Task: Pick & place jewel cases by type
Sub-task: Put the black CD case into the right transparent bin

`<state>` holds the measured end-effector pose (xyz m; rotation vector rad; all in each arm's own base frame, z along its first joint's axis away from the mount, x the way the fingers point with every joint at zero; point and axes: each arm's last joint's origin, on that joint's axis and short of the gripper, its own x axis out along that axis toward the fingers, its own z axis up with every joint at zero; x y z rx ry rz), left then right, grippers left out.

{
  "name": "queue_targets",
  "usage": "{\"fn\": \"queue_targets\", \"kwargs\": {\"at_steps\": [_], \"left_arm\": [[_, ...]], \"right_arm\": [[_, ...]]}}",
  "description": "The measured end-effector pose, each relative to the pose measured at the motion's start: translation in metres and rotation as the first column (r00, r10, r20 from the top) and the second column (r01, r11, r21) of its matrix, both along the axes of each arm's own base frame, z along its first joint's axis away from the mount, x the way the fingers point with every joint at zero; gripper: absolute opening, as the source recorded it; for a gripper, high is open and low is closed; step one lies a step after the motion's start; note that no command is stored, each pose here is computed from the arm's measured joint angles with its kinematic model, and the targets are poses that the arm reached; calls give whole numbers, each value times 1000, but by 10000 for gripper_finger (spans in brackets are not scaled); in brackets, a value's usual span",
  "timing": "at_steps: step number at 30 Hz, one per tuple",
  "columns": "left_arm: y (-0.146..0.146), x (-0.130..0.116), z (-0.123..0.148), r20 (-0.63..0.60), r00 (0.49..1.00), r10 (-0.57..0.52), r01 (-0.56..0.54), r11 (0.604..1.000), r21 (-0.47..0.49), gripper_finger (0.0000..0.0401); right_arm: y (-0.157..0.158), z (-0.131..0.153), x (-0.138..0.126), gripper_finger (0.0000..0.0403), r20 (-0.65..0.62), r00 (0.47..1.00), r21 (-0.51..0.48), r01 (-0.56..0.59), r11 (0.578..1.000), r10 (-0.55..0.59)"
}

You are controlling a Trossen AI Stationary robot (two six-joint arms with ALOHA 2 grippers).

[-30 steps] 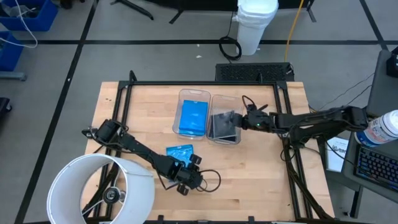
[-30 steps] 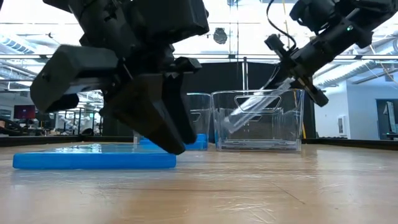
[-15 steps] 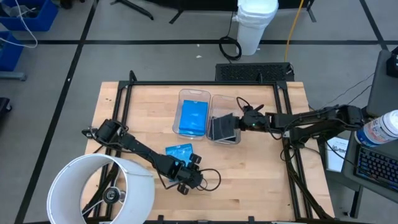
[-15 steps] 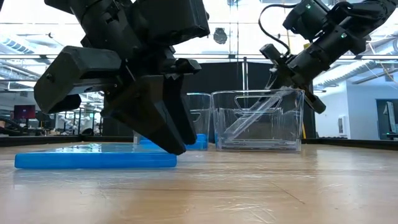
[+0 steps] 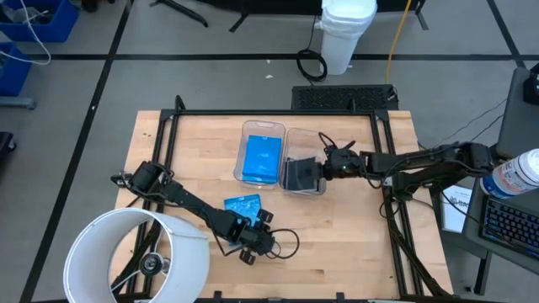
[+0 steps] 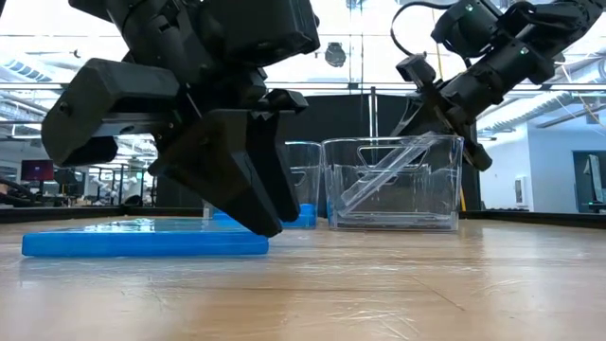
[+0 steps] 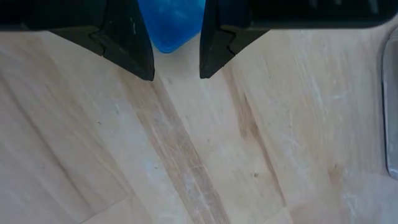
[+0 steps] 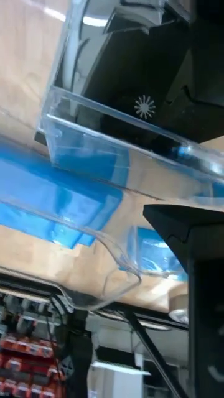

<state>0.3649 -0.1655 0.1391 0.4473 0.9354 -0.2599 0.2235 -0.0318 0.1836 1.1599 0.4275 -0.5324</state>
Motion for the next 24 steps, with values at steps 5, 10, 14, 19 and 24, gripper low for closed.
{"fn": "queue_targets", "kwargs": {"at_steps": [5, 10, 14, 19, 24], "left_arm": [[0, 0, 0, 3, 1000, 0, 0, 1000, -1, 133], [0, 1, 0, 8, 1000, -1, 2, 1000, -6, 133], [-1, 1, 0, 4, 1000, -9, 9, 1000, -16, 133], [-1, 1, 0, 4, 1000, -10, 10, 1000, -17, 133], [-1, 1, 1, 6, 1000, -10, 10, 1000, -17, 133]], "right_arm": [[-3, 3, -4, 134, 1, 1000, 7, -28, 1000, 28], [-12, 6, -11, 131, -22, 1000, -8, 3, 1000, -3], [-14, 2, -17, 131, -87, 996, 0, 19, 1000, -19], [-13, -3, -18, 130, -129, 992, 25, -8, 1000, 11], [-11, -5, -17, 130, -152, 975, -51, -169, 984, 159]]}}
